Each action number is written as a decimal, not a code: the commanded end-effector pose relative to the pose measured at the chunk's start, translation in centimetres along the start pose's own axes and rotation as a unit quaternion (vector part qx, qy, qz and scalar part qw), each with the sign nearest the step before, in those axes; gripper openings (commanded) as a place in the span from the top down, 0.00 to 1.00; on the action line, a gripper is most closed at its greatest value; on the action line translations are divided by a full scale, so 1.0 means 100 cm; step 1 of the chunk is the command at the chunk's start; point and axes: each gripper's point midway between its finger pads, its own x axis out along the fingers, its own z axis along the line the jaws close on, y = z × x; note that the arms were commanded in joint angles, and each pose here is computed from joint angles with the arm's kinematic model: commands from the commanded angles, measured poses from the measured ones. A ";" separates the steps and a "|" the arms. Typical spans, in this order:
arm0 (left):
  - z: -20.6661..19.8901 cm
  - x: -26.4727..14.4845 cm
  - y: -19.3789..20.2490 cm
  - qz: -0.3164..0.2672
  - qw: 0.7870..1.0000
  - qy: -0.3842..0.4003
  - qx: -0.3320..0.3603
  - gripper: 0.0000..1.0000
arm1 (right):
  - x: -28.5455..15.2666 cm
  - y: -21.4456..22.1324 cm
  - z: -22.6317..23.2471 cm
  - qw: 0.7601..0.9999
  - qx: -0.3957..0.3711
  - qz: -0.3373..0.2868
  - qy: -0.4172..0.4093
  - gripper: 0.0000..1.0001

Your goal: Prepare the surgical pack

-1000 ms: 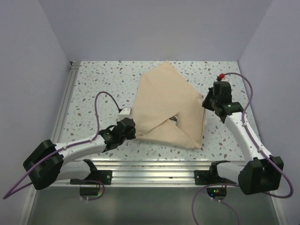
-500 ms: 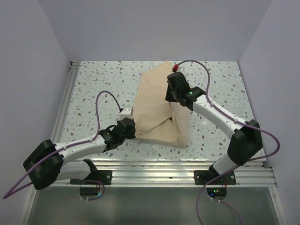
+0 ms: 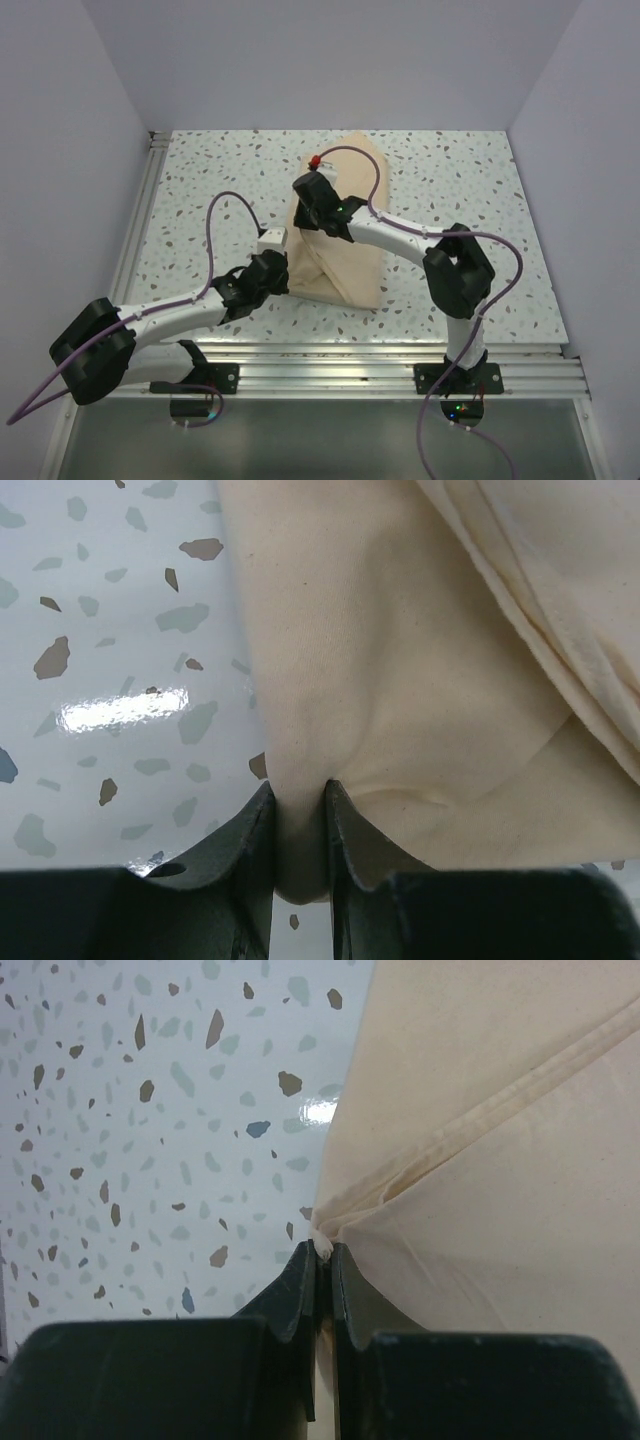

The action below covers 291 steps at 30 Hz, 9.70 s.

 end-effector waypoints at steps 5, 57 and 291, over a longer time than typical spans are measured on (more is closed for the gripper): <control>-0.020 0.003 -0.025 -0.051 0.998 0.042 0.004 0.98 | 0.019 -0.021 0.035 0.992 0.083 -0.055 -0.076 1.00; 0.011 -0.018 -0.119 -0.078 0.992 0.020 -0.099 0.29 | -0.102 0.012 -0.093 0.995 0.019 -0.014 -0.099 0.79; 0.104 0.295 -0.169 0.030 0.986 0.042 -0.161 0.63 | 0.176 -0.149 -0.238 0.966 0.208 0.035 -0.148 0.53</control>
